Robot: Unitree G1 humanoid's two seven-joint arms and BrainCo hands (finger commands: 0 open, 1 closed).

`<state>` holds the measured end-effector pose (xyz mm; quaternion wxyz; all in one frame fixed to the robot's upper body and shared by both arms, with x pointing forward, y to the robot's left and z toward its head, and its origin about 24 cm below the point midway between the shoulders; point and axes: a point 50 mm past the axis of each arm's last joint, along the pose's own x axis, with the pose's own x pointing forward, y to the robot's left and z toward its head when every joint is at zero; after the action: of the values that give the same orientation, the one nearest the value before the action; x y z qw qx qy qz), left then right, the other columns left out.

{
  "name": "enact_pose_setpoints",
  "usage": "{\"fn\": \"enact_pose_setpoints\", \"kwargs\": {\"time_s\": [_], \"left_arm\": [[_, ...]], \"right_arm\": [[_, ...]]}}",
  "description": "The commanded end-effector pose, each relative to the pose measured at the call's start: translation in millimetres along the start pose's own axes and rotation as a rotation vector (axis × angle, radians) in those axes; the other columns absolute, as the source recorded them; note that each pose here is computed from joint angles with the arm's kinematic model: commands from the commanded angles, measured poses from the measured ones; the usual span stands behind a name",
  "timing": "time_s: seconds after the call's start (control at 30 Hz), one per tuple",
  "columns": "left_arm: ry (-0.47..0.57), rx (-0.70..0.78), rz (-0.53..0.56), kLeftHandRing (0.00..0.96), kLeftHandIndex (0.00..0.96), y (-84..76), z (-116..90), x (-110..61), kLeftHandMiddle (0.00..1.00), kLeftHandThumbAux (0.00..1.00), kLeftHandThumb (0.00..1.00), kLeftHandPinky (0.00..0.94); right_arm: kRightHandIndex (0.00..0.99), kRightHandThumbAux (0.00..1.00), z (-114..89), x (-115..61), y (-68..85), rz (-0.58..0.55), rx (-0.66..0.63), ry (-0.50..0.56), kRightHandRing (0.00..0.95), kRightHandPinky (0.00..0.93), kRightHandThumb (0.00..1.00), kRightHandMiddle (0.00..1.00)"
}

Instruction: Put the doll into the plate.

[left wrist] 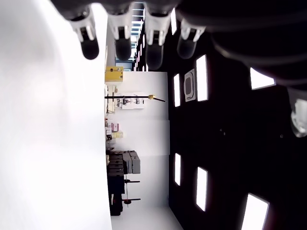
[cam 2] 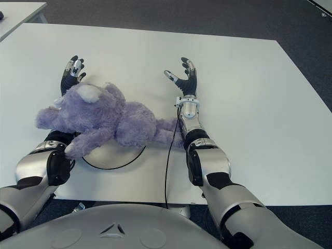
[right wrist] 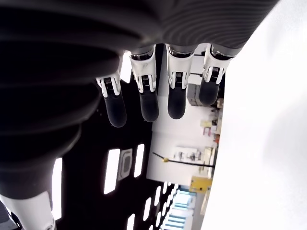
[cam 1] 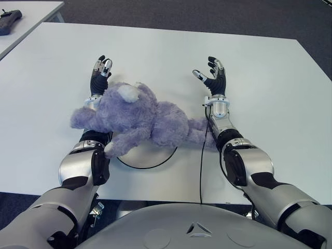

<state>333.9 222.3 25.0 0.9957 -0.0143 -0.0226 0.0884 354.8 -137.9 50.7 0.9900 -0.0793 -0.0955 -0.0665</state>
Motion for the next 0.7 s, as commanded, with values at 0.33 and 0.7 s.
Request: {"fn": "enact_pose_setpoints", "kwargs": {"time_s": [0.33,0.7], "left_arm": [[0.419,-0.12,0.072,0.05,0.045,2.0,-106.7,-100.8,0.112,0.365,0.0,0.0],[0.42,-0.065,0.064,0.051,0.046,1.0,-106.5,-100.8,0.113,0.379,0.0,0.0]], "right_arm": [[0.166,0.716,-83.9,-96.1,14.6,0.064,-0.035,0.355,0.12,0.076,0.0,0.156],[0.177,0.714,-84.0,-96.0,14.1,0.066,-0.041,0.354,0.124,0.083,0.0,0.161]]}}
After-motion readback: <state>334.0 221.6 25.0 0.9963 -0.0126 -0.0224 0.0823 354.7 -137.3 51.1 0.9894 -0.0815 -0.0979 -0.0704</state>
